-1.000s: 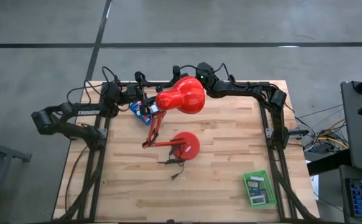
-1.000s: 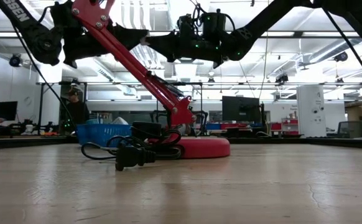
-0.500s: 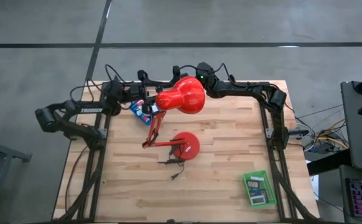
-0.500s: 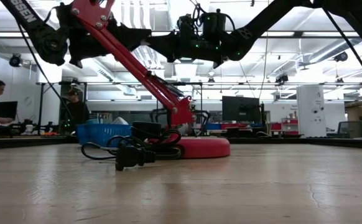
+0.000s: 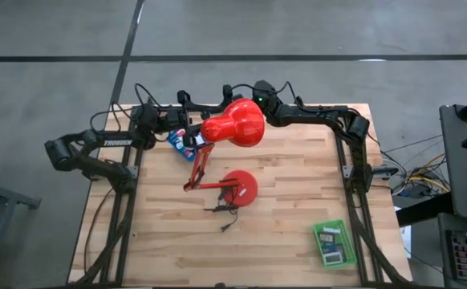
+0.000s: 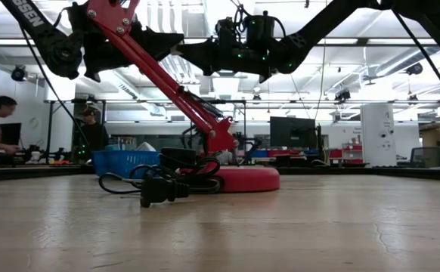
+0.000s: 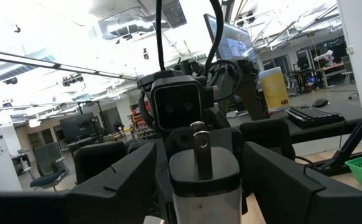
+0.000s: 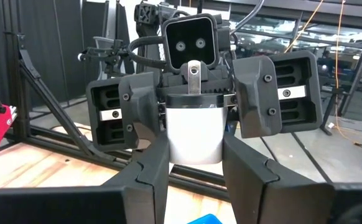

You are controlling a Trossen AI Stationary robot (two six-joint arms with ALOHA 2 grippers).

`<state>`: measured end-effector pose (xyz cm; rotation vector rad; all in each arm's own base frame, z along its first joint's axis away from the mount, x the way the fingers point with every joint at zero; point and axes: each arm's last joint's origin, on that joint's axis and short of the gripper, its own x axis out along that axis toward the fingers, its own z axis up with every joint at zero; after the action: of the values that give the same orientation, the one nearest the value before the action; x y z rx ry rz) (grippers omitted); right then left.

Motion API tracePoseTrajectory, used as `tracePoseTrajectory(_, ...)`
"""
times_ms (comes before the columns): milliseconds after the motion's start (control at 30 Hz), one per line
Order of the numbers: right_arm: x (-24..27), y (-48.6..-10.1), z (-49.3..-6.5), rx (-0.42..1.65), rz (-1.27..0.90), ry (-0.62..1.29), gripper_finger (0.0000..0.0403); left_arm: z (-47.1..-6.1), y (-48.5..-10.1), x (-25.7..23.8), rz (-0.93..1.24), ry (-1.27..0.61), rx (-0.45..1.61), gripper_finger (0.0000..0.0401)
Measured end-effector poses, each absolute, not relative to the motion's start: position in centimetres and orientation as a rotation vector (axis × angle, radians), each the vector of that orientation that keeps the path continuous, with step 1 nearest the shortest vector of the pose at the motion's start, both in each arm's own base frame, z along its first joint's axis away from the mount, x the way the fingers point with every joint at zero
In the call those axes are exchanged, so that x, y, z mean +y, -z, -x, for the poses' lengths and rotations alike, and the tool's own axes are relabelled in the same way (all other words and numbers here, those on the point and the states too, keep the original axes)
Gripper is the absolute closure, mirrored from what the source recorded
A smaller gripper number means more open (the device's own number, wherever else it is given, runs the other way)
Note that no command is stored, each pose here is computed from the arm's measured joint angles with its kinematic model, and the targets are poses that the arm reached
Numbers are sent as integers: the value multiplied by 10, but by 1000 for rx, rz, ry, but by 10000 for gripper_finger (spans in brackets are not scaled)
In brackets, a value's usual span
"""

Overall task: Pick & Place Office items
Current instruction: Put the white black charger adapter into the blue bin

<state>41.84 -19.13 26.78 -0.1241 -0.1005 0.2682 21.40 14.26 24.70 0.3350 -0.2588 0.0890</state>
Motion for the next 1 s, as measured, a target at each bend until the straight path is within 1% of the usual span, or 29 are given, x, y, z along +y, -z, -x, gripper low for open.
tracePoseTrajectory(100,-191,-268,-418,-101,127,-268,294,-214,-247,143,-335,-90,-259,159)
tracePoseTrajectory(167,-191,-268,-418,-101,127,-268,294,-214,-247,143,-335,-92,-259,172)
tracePoseTrajectory(233,-191,-268,-418,-101,127,-268,294,-214,-247,143,-335,-92,-259,193)
tracePoseTrajectory(400,-191,-268,-418,-104,133,-268,294,-214,-247,143,-341,-94,-258,267)
tracePoseTrajectory(1000,-191,-268,-418,-104,136,-287,294,-214,-246,143,-382,-122,-248,269)
